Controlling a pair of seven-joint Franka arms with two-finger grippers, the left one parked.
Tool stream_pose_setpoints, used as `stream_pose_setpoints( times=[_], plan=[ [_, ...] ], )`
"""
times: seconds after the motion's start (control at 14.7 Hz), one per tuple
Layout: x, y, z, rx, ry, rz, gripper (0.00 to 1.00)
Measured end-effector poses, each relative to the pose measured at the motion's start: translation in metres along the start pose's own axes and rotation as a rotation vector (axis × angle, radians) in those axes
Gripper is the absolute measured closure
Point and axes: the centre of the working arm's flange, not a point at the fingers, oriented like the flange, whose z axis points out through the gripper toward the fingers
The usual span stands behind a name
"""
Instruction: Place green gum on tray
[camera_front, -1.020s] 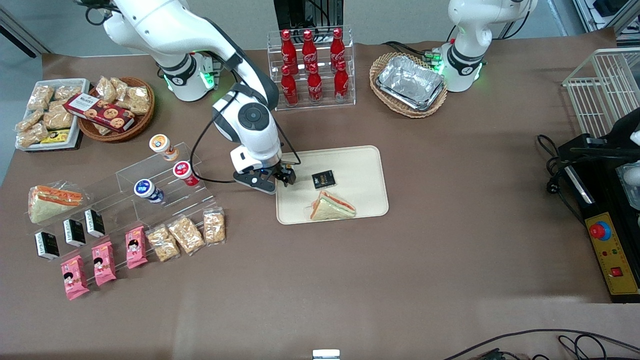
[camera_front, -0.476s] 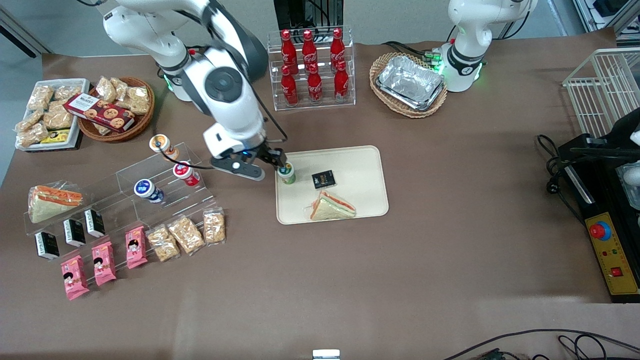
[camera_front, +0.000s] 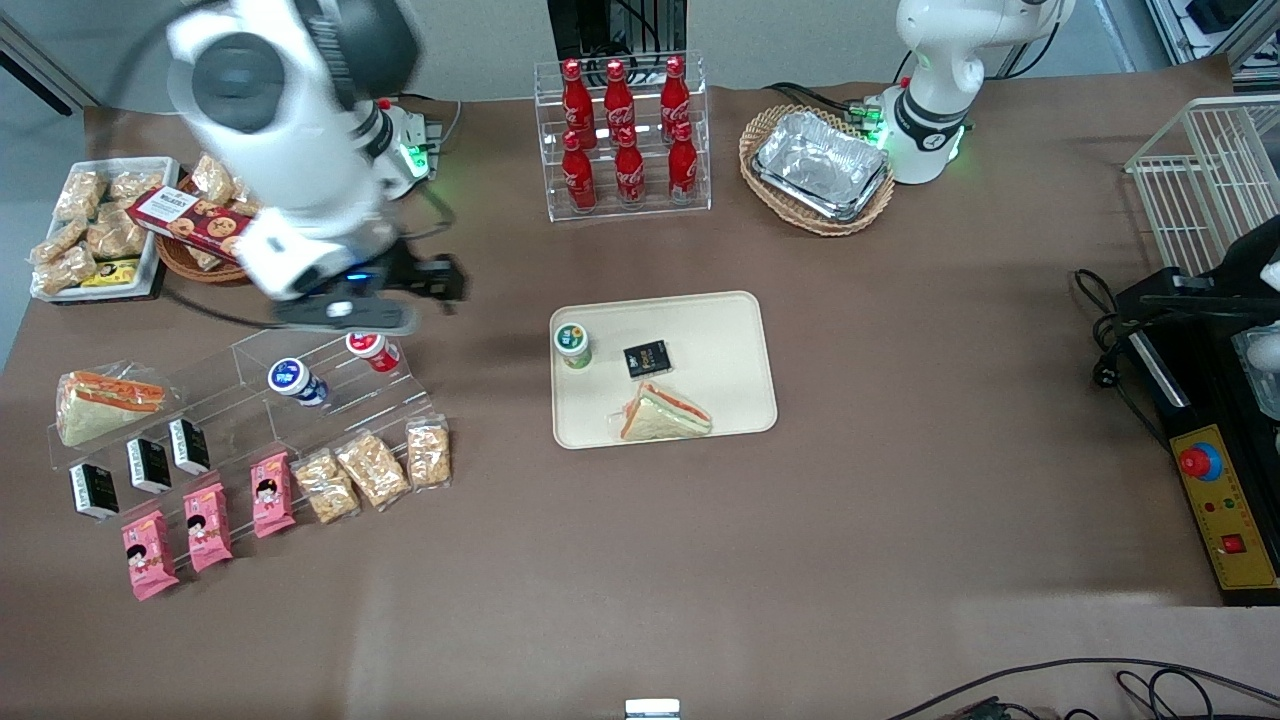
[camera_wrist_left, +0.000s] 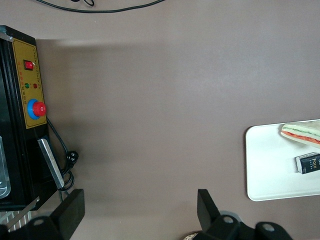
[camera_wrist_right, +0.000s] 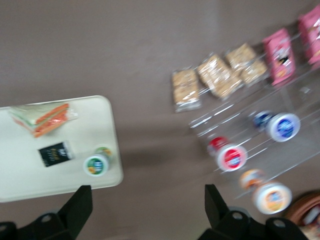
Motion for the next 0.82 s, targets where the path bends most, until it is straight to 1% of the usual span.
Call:
stream_pose_setpoints(
  times=[0.2,0.48,0.68,0.82],
  plan=[
    [0.029,0.087,-0.012,0.008,0.011,-0.099,0.0],
    [0.052,0.178,-0.008,0.009,0.003,-0.152,0.0],
    [0.06,0.229,-0.005,0.018,-0.002,-0.169,0.0],
    [0.061,0.245,-0.004,0.027,-0.003,-0.163,0.0]
  ],
)
